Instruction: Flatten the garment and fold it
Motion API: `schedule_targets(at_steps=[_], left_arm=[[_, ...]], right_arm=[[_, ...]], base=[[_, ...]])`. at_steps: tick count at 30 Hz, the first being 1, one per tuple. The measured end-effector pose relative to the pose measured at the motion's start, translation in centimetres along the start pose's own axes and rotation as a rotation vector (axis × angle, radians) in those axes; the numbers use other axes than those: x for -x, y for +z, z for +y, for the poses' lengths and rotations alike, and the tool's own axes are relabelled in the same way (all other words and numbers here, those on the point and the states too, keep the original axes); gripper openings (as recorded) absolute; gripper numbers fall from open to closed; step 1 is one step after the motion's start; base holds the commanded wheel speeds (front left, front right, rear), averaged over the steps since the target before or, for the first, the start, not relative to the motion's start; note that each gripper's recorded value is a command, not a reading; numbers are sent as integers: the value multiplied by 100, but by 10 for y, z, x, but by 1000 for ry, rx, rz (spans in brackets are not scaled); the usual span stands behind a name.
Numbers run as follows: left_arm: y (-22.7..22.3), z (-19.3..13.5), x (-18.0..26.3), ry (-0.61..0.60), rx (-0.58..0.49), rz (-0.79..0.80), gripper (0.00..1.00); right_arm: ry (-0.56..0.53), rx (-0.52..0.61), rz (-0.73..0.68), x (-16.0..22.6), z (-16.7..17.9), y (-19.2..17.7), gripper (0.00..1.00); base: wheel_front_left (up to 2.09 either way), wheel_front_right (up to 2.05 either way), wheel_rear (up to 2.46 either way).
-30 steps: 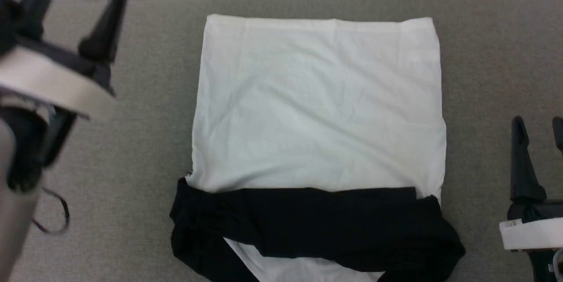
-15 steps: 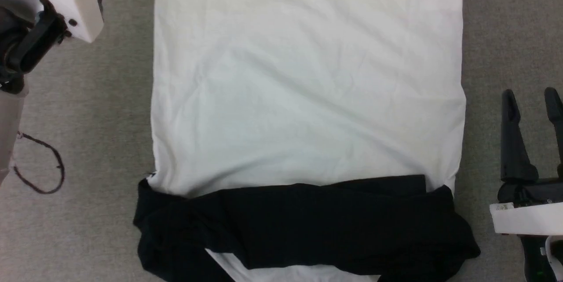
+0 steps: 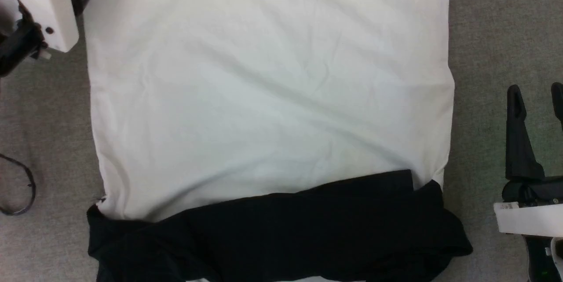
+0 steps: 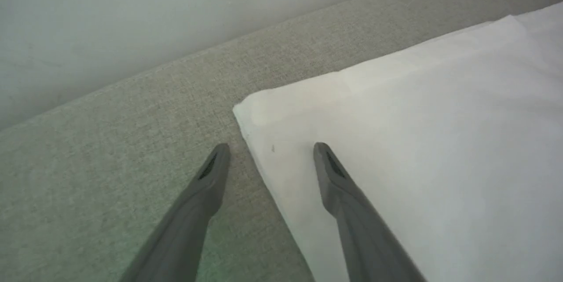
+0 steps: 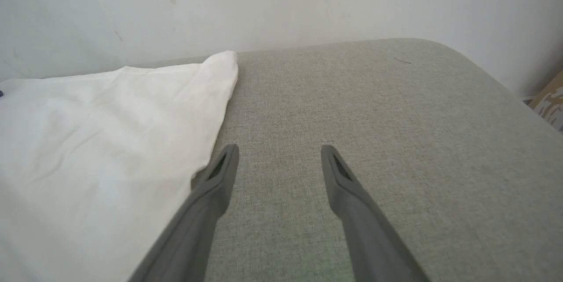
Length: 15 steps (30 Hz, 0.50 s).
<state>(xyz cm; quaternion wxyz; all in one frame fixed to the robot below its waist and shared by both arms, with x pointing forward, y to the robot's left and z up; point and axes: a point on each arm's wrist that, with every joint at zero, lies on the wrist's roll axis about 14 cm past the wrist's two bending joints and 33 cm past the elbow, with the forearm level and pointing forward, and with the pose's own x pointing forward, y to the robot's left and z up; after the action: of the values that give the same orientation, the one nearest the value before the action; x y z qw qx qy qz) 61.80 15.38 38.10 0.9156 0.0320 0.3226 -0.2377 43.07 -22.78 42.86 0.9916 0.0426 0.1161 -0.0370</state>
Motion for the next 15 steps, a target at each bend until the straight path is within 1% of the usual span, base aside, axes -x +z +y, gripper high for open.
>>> schedule_targets(at_steps=[3, 5, 8, 11, 13, 15], left_arm=[[-8, 6, -8, 16, 19, 17, 100], [-10, 7, -12, 12, 28, 19, 0], [-10, 7, -14, 3, 56, 13, 0], [-7, 4, -12, -7, 98, -15, 0], [-5, 3, -8, -3, 113, -32, 0], [-5, 1, -3, 0, 118, -43, 0]], right_arm=[[-11, 7, 10, 0, -4, -3, 100], [-17, 11, 18, 0, -6, -6, 100], [-17, 16, 28, -1, -6, -8, 100], [19, 26, 3, -7, 7, 1, 100], [64, 42, -51, -14, 22, 21, 100], [126, 82, -136, -23, 45, 53, 100]], base=[[0, 0, 0], [0, 0, 0], [0, 0, 0], [0, 0, 0], [0, 0, 0], [0, 0, 0]])
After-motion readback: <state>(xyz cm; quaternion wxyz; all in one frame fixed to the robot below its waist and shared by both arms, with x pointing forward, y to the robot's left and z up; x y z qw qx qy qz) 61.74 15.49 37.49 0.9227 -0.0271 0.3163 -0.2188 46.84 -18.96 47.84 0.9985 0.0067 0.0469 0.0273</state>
